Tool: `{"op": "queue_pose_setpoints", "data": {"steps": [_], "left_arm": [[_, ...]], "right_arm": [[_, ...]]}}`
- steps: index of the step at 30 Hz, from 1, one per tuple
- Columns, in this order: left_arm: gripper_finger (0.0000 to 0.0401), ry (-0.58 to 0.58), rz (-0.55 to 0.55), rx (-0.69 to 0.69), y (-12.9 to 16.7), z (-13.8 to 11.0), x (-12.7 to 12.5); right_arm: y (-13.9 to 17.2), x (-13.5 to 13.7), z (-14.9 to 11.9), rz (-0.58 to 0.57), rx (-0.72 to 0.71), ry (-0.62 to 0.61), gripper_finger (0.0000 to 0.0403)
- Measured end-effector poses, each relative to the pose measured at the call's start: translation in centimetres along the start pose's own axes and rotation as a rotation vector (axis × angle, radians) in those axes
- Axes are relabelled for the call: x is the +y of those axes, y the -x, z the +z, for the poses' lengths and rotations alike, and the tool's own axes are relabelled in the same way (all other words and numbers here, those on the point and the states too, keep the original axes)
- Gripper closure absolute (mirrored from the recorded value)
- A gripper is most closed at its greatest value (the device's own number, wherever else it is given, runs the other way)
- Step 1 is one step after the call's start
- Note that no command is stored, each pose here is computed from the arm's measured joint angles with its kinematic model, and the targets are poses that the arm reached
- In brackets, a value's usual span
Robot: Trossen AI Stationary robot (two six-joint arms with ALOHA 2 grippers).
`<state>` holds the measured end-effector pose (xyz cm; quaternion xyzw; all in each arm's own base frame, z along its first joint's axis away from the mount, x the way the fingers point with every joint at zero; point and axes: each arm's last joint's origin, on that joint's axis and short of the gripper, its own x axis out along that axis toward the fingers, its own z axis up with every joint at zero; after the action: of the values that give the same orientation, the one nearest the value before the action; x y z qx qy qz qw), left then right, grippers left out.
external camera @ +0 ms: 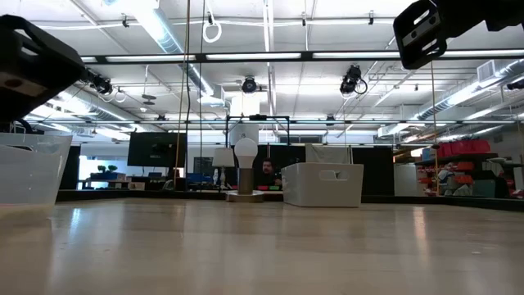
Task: Pick & Place Markers
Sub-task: Put the yellow pen into the transparent bin
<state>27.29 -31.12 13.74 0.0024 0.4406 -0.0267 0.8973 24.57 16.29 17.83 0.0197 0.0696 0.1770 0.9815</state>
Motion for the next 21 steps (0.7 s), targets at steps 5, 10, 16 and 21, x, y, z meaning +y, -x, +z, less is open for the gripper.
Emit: {"op": "queue_pose_setpoints", "data": {"steps": [5, 10, 16, 21], "left_arm": [[0.0252, -0.005, -0.007, 0.001, -0.01, 0.01, -0.05], [0.0252, 0.003, -0.001, -0.007, -0.03, 0.05, -0.05], [0.0252, 0.026, -0.013, -0.043, -0.10, 0.35, -0.23], [0.0252, 0.057, -0.017, -0.063, -0.10, 0.53, -0.31]], "right_arm": [[-0.01, 0.00, -0.01, 0.000, 0.001, 0.000, 0.0399], [-0.01, 0.00, -0.01, 0.000, 0.002, 0.000, 0.0399], [-0.01, 0.00, -0.03, 0.000, 0.004, 0.001, 0.0399], [0.00, 0.00, -0.06, -0.001, 0.007, 0.002, 0.0399]]}}
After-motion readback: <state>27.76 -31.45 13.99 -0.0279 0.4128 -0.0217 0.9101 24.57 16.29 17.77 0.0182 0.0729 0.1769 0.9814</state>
